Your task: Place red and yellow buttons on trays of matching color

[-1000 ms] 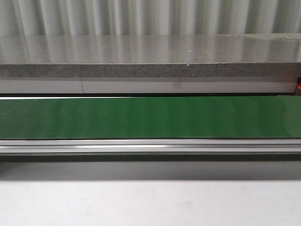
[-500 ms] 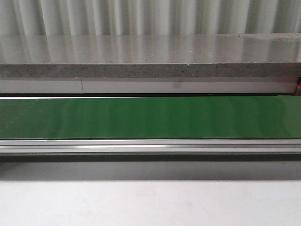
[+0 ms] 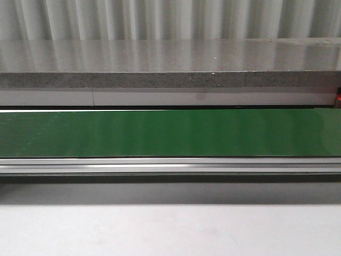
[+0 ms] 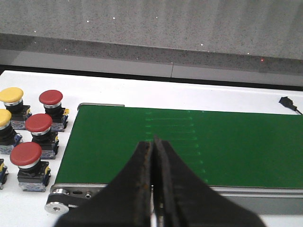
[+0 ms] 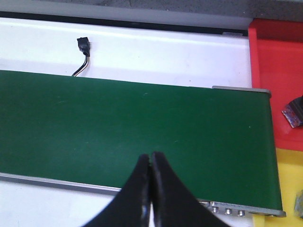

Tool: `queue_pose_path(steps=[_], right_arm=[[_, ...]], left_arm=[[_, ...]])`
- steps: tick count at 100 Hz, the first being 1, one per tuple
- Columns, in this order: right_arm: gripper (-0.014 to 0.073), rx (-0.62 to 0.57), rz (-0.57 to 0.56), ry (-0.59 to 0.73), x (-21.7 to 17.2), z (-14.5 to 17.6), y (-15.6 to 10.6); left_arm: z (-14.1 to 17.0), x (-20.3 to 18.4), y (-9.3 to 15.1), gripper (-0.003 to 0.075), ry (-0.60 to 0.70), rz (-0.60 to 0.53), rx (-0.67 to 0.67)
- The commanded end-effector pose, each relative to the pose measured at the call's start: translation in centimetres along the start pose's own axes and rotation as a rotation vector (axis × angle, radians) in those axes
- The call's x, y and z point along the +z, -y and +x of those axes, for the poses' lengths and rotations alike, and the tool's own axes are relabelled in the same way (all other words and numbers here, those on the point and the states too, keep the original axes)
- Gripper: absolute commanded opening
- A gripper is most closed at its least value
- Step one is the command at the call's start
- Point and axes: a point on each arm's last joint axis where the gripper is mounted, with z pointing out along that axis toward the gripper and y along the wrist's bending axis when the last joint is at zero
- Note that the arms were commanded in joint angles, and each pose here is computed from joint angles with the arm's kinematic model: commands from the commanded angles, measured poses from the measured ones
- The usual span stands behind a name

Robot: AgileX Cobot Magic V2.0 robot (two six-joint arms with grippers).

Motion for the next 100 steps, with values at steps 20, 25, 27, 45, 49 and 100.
queue_pose_path(steps=[20,25,27,45,49,100], right_arm=[[-0.0067,-0.010,0.001,0.076,-0.8,-1.1,-0.1],[-0.0067,-0.010,0.001,0.076,-0.8,-1.1,-0.1],[-0.0067,-0.010,0.001,0.076,-0.8,-1.1,-0.1],[-0.0067,-0.010,0.001,0.076,-0.8,-1.1,-0.1],[-0.0067,-0.010,0.001,0.076,-0.8,-1.1,-0.1],[-0.0067,-0.010,0.001,0.076,-0.8,-1.1,-0.1]], left_arm=[[-1.4,-0.2,0.3,0.0123,0.088,0.021,-0.007],[-1.4,-0.2,0.3,0.0226,0.086,0.020,-0.007],[-1.4,-0.2,0.3,0.0277,0.084,0.020,-0.007],[-1.3,-0.2,0.2,0.0626,0.076,0.020,-0.007],[-1.2,-0.2,0.2,0.0636,0.070,0.019,-0.007],[-6.0,2.3,-1.2,0.0620,0.028,-0.170,-0.164]])
